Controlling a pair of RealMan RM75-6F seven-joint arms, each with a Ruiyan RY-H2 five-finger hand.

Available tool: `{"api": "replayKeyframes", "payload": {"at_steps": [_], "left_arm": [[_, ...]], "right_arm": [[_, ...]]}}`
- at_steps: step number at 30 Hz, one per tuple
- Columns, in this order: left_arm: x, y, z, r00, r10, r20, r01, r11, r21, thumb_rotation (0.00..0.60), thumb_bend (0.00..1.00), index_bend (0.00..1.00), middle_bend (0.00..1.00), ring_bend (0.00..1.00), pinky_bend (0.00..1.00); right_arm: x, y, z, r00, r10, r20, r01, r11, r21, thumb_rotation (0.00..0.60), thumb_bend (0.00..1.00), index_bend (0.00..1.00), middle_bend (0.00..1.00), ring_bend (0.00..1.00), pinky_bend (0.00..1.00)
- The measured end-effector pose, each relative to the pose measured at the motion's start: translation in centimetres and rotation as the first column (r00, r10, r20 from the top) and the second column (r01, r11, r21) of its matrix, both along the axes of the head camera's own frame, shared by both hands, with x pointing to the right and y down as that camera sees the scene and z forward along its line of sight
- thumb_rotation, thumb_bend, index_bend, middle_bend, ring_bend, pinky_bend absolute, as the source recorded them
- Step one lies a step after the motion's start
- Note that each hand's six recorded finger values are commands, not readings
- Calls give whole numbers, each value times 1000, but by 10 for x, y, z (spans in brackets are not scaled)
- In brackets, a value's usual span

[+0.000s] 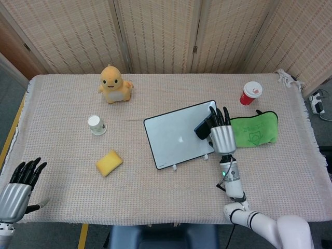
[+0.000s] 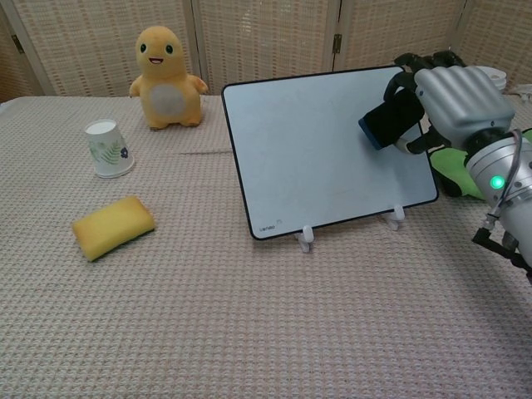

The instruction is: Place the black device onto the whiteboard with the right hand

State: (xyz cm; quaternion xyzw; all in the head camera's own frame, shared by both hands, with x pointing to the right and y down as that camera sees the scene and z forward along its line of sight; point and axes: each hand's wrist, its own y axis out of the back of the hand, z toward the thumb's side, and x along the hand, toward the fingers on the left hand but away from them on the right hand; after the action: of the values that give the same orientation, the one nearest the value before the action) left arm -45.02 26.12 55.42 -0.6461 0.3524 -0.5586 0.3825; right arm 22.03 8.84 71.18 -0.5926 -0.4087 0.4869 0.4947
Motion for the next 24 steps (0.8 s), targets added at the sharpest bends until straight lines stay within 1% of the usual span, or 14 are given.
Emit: {"api": "replayKeyframes", "payload": {"at_steps": [4, 7, 12, 17, 21, 24], "left_arm": [[0, 0, -1, 1000, -2, -2, 2, 1000, 3, 600, 167, 0, 0, 0, 0], [-1, 0, -1, 1000, -3, 0, 3, 1000, 2, 600, 167, 0, 0, 0, 0], [0, 0, -1, 1000, -4, 1, 4, 1000, 1, 600, 167, 4, 0, 0, 0], [-1, -1, -2, 1000, -8, -7, 8, 1000, 6, 600, 168, 7, 0, 0, 0], [-3, -1, -3, 1000, -12, -4, 12, 1000, 9, 600, 169, 7, 0, 0, 0], [-2, -1, -2, 1000, -8, 3, 8, 1000, 8, 600, 168, 3, 0, 0, 0]], "right_arm": [[-1, 0, 2, 1000, -8, 3, 8, 1000, -6, 600, 303, 302, 20, 80, 0], [-1, 2, 2, 1000, -15, 5, 15, 1000, -10, 600, 303, 185, 7, 70, 0], [3, 3, 0, 1000, -14, 7, 14, 1000, -11, 600, 303, 124, 5, 69, 0], [7, 4, -1, 1000, -11, 17, 11, 1000, -21, 600, 304, 113, 1, 67, 0], [14, 11, -8, 999, -20, 39, 21, 999, -30, 600, 304, 102, 0, 61, 0], [22, 20, -14, 998, -31, 61, 35, 997, -61, 600, 304, 63, 0, 20, 0]]}}
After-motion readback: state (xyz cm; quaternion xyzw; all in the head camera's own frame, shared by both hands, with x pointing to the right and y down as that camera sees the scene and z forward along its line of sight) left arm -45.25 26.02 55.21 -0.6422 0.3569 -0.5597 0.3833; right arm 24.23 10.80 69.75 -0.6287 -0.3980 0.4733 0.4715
